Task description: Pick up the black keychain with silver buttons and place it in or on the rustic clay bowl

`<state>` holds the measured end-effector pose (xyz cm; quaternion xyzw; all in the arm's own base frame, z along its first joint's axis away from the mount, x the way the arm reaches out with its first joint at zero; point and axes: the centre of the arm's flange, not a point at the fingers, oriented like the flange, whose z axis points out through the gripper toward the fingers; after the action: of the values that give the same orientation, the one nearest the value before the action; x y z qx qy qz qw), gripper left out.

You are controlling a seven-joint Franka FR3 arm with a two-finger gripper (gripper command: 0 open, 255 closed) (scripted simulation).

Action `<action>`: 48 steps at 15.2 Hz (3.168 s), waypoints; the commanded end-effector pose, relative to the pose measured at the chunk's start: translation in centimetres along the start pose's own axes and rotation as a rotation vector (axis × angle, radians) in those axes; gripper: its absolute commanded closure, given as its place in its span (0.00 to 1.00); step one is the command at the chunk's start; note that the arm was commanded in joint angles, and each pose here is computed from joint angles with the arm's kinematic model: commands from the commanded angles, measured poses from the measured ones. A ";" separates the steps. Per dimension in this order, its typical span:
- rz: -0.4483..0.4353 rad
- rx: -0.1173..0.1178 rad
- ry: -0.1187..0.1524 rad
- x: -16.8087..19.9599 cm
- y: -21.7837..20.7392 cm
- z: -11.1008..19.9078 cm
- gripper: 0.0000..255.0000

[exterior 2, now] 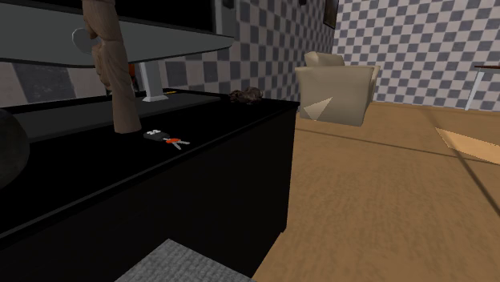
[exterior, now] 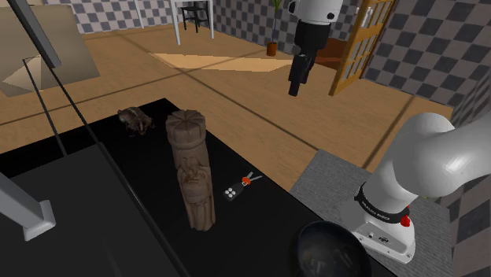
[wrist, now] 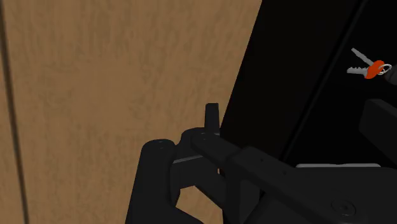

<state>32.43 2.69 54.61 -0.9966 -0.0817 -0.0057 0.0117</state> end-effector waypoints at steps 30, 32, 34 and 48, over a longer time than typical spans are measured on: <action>-0.976 -0.004 0.053 3.5 -19.4 21.6 0.00; -0.976 -0.004 0.053 3.5 -19.4 21.6 0.00; -0.976 -0.004 0.053 3.5 -19.4 21.6 0.00; -0.976 -0.004 0.053 3.5 -19.4 21.1 1.00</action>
<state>32.90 22.95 33.82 -0.8413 -0.5392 -0.0368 0.0076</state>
